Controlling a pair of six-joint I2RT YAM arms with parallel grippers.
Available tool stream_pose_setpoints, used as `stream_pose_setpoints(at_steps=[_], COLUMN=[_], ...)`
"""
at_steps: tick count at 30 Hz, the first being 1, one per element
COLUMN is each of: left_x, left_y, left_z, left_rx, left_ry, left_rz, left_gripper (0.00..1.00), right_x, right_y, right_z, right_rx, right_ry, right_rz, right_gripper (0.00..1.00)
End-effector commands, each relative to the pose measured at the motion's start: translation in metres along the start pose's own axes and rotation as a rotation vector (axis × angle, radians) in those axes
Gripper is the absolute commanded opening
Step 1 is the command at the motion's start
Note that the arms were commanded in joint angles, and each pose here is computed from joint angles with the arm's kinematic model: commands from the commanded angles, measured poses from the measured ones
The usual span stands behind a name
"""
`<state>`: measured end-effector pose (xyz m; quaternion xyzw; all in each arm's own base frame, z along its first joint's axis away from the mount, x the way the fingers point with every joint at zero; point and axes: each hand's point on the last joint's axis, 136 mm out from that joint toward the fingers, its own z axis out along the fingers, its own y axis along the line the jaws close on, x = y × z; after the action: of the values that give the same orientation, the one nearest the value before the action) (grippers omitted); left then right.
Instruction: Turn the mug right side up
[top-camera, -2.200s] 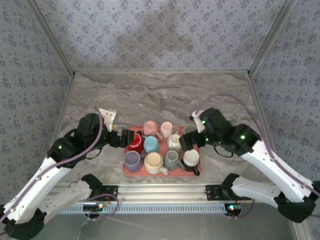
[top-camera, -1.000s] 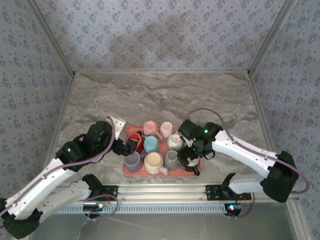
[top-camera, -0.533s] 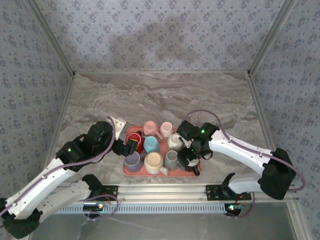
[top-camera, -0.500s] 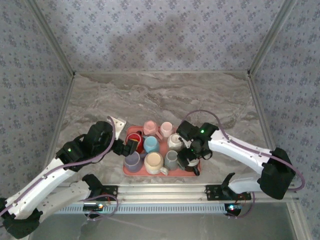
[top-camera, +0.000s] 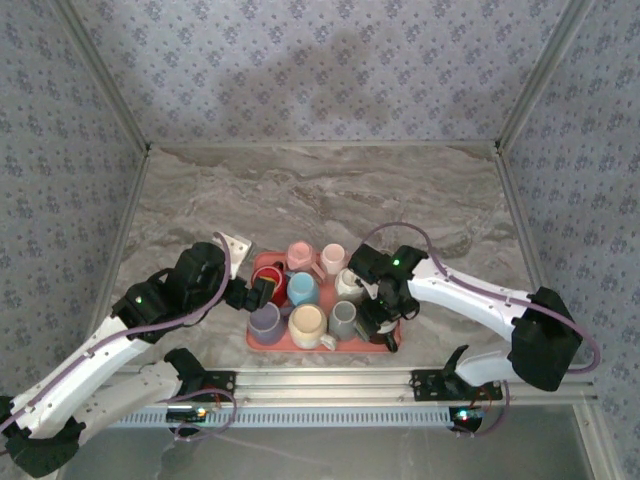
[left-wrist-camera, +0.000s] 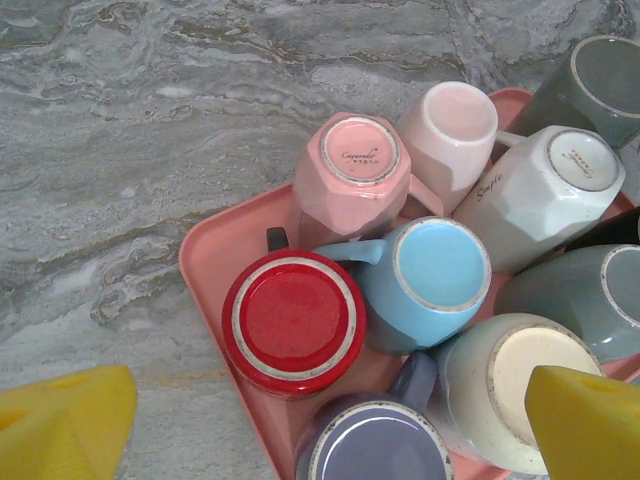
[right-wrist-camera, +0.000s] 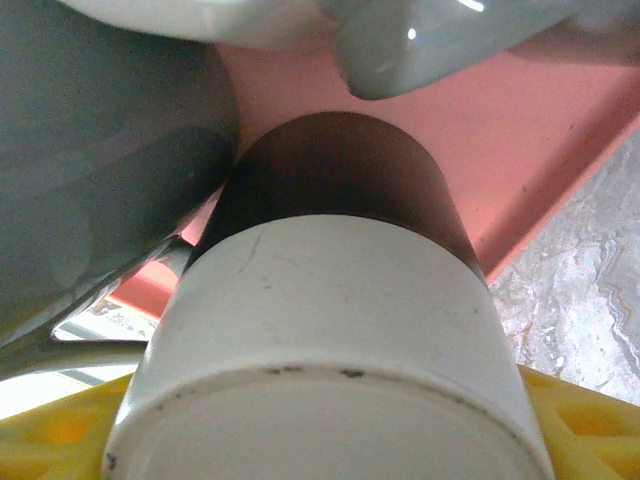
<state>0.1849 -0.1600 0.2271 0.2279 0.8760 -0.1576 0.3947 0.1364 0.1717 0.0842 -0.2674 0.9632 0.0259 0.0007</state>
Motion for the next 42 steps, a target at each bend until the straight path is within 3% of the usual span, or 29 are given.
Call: stream_pose_setpoints(at_steps=[1,12,20,29,32,38,42], left_x=[0.000,-0.003,-0.008,-0.023,-0.027,-0.051,-0.067], left_y=[0.002,0.007,0.004,-0.008,-0.027,-0.096,-0.118], left_z=[-0.001,-0.003,-0.009,-0.024,-0.023,-0.022,-0.021], left_rx=[-0.012,-0.036,-0.014,0.060,0.168,0.620,0.841], left_ry=[-0.006,-0.033,-0.071,-0.118,-0.115,-0.184,-0.247], left_rz=[0.015,-0.004,-0.005,-0.047,-0.094,-0.324,-0.485], left_gripper=[1.00,1.00,1.00,1.00,1.00,0.97,0.91], right_x=[0.007,0.011,0.024,0.012,-0.008,-0.071,-0.100], right_y=[0.001,0.000,-0.003,0.009,0.019,0.048,0.049], right_z=[0.001,-0.038,-0.081,-0.169,-0.200,-0.262,-0.293], right_rx=[-0.009,-0.027,-0.039,-0.212,-0.331,-0.633,-0.728], right_ry=[0.028,-0.043,-0.075,-0.310,-0.441,-0.792,-0.963], right_rz=[-0.006,-0.004,0.007,0.032,0.070,0.113,0.141], right_gripper=[0.60,0.38,0.34,0.30,0.29,0.28,0.25])
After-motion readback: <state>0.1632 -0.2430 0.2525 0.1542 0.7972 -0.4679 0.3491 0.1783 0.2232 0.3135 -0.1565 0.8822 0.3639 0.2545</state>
